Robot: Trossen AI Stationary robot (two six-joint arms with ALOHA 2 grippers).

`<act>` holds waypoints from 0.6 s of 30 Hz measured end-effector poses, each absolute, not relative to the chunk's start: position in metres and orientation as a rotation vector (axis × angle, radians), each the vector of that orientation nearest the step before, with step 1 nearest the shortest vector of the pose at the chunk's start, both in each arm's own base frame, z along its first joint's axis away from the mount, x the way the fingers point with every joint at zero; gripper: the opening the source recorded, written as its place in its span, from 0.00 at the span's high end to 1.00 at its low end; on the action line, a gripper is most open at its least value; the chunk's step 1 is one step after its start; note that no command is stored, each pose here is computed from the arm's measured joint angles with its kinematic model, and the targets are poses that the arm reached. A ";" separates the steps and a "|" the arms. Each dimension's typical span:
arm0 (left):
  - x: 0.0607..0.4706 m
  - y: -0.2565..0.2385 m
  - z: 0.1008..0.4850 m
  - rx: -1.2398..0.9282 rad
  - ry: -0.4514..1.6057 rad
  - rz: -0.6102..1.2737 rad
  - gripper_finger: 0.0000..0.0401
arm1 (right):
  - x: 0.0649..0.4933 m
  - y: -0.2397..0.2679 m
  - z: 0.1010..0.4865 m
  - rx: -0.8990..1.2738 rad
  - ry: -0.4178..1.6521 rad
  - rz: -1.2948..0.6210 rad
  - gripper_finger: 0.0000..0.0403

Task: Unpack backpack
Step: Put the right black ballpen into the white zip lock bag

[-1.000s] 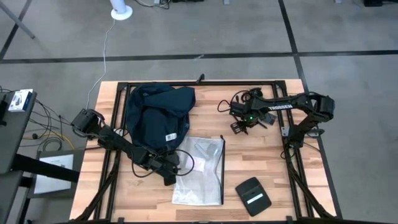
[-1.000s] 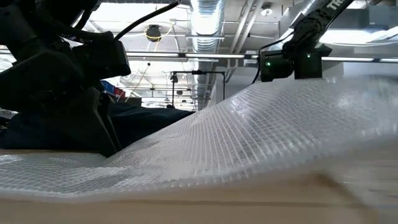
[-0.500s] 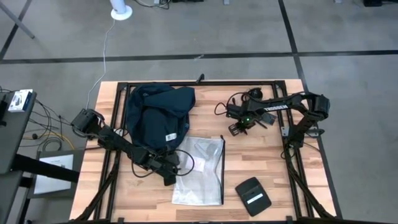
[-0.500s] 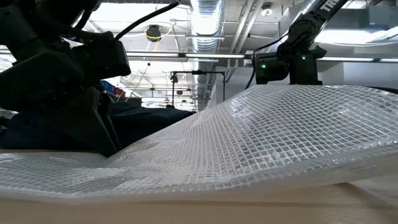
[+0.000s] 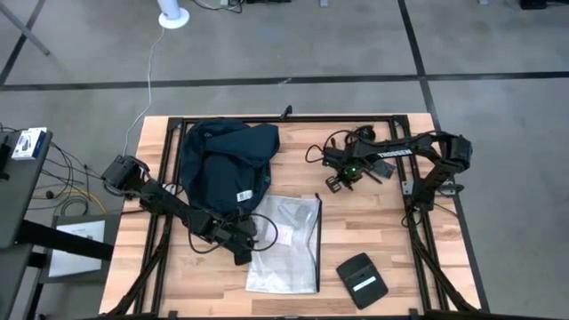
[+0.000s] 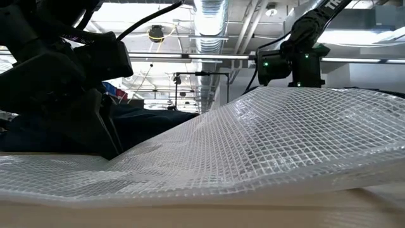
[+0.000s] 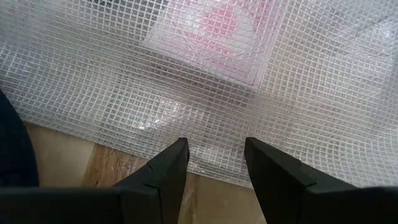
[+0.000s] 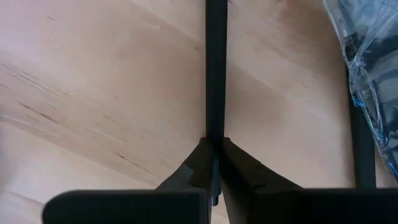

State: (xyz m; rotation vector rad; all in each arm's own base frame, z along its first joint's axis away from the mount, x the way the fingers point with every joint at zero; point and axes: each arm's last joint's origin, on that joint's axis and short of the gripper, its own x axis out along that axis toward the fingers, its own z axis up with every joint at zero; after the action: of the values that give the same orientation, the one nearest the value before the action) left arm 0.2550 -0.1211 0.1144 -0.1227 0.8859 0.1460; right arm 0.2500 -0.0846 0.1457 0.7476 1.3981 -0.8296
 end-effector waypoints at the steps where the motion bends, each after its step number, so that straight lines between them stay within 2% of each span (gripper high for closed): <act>1: 0.255 -0.121 0.114 -0.123 0.886 0.146 0.62 | 0.250 -0.085 0.146 0.748 1.399 -0.830 0.98; 11: 0.255 -0.121 0.114 -0.123 0.886 0.146 0.62 | 0.253 -0.081 0.157 0.724 1.441 -0.817 1.00; 18: 0.255 -0.121 0.114 -0.128 0.885 0.149 0.62 | 0.263 -0.090 0.163 0.744 1.348 -0.808 0.96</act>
State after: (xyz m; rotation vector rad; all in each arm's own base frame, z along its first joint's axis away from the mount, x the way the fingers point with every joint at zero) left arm 0.2550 -0.1211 0.1144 -0.1285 0.8853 0.1487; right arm 0.2627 -0.0904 0.1633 0.7441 1.3484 -0.8077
